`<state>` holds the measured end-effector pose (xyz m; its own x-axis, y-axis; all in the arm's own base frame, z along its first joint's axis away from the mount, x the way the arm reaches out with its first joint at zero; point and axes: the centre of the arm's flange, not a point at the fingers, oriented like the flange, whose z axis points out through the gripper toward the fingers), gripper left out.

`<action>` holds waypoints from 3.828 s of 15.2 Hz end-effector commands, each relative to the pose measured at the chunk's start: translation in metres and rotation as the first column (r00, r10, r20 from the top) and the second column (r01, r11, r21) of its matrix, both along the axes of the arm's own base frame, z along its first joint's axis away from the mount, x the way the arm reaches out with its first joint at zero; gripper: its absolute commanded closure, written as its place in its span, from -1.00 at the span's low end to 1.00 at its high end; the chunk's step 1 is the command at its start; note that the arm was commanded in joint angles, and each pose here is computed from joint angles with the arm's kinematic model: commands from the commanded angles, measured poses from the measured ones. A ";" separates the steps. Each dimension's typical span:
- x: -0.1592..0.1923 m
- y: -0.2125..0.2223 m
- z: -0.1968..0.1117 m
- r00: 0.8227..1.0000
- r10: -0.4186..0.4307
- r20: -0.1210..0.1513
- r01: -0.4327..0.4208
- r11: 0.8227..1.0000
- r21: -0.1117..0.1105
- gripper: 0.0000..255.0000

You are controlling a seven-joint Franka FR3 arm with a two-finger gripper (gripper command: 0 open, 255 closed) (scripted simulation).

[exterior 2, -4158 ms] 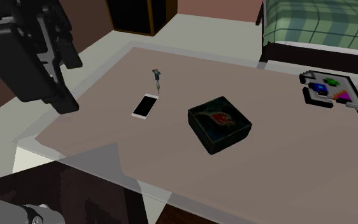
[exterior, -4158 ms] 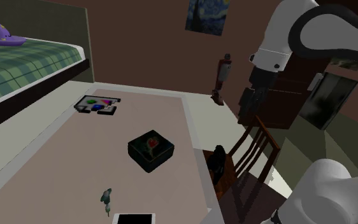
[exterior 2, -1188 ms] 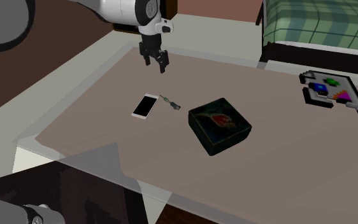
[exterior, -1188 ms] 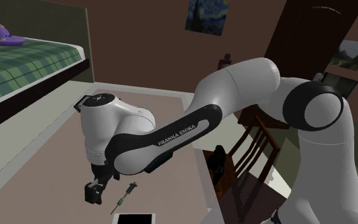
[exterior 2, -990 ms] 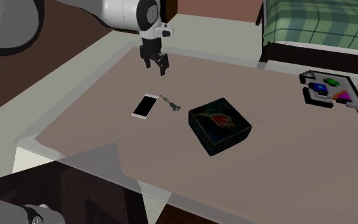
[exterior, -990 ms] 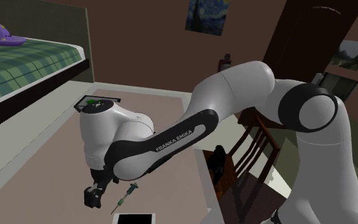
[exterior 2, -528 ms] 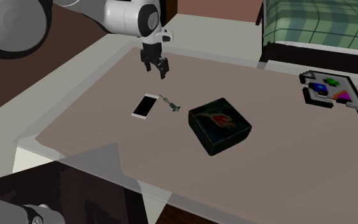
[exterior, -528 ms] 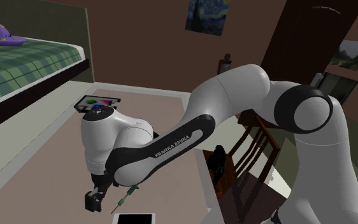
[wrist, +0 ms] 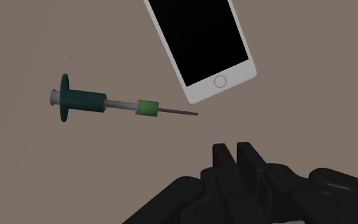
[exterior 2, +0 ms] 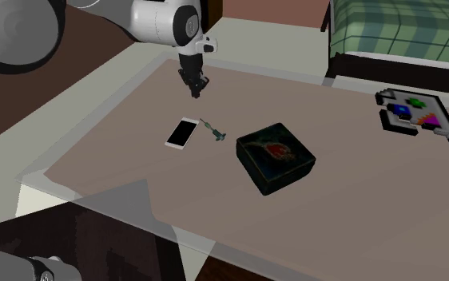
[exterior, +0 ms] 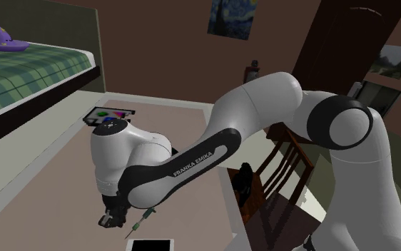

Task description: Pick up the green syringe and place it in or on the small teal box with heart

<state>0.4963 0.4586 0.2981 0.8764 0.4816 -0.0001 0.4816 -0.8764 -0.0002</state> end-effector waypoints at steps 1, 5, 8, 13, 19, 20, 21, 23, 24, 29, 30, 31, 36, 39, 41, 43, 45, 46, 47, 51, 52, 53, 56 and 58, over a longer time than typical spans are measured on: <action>0.000 0.000 0.000 1.000 0.000 0.000 0.000 1.000 0.000 1.00; 0.000 0.000 0.000 1.000 0.000 0.000 0.000 1.000 0.000 1.00; 0.004 -0.013 -0.006 1.000 0.021 -0.009 -0.021 1.000 0.007 -1.00; 0.027 -0.074 -0.036 0.991 0.126 -0.049 -0.124 0.991 0.045 -1.00; 0.062 -0.142 -0.077 0.963 0.253 -0.092 -0.244 0.965 0.095 -1.00; 0.063 -0.143 -0.078 0.963 0.255 -0.093 -0.246 0.965 0.096 -1.00; 0.062 -0.143 -0.083 0.963 0.255 -0.093 -0.246 0.965 0.096 -1.00; 0.061 -0.142 -0.093 0.963 0.255 -0.093 -0.246 0.965 0.096 -1.00; 0.060 -0.142 -0.099 0.963 0.255 -0.093 -0.246 0.965 0.096 -1.00; 0.058 -0.140 -0.117 0.963 0.255 -0.093 -0.246 0.965 0.096 -1.00; 0.058 -0.140 -0.117 0.963 0.255 -0.093 -0.246 0.965 0.096 -1.00; 0.058 -0.140 -0.117 0.963 0.255 -0.093 -0.246 0.965 0.096 -1.00; 0.058 -0.140 -0.117 0.963 0.254 -0.093 -0.246 0.965 0.096 1.00; 0.058 -0.140 -0.117 0.963 0.254 -0.093 -0.246 0.965 0.096 1.00; 0.058 -0.140 -0.117 0.963 0.255 -0.093 -0.246 0.965 0.096 1.00; 0.058 -0.140 -0.117 0.963 0.255 -0.093 -0.246 0.965 0.096 1.00; 0.058 -0.140 -0.117 0.963 0.255 -0.093 -0.246 0.965 0.096 1.00; 0.058 -0.140 -0.112 0.963 0.255 -0.093 -0.246 0.965 0.096 1.00; 0.058 -0.140 -0.107 0.963 0.255 -0.093 -0.246 0.965 0.096 1.00; 0.058 -0.140 -0.086 0.963 0.255 -0.093 -0.246 0.965 0.096 1.00; 0.058 -0.140 -0.080 0.963 0.255 -0.093 -0.246 0.965 0.096 1.00; 0.058 -0.140 -0.075 0.963 0.255 -0.093 -0.246 0.965 0.096 1.00; 0.058 -0.140 -0.059 0.963 0.255 -0.093 -0.246 0.965 0.096 1.00; 0.058 -0.140 -0.049 0.963 0.255 -0.093 -0.246 0.965 0.096 1.00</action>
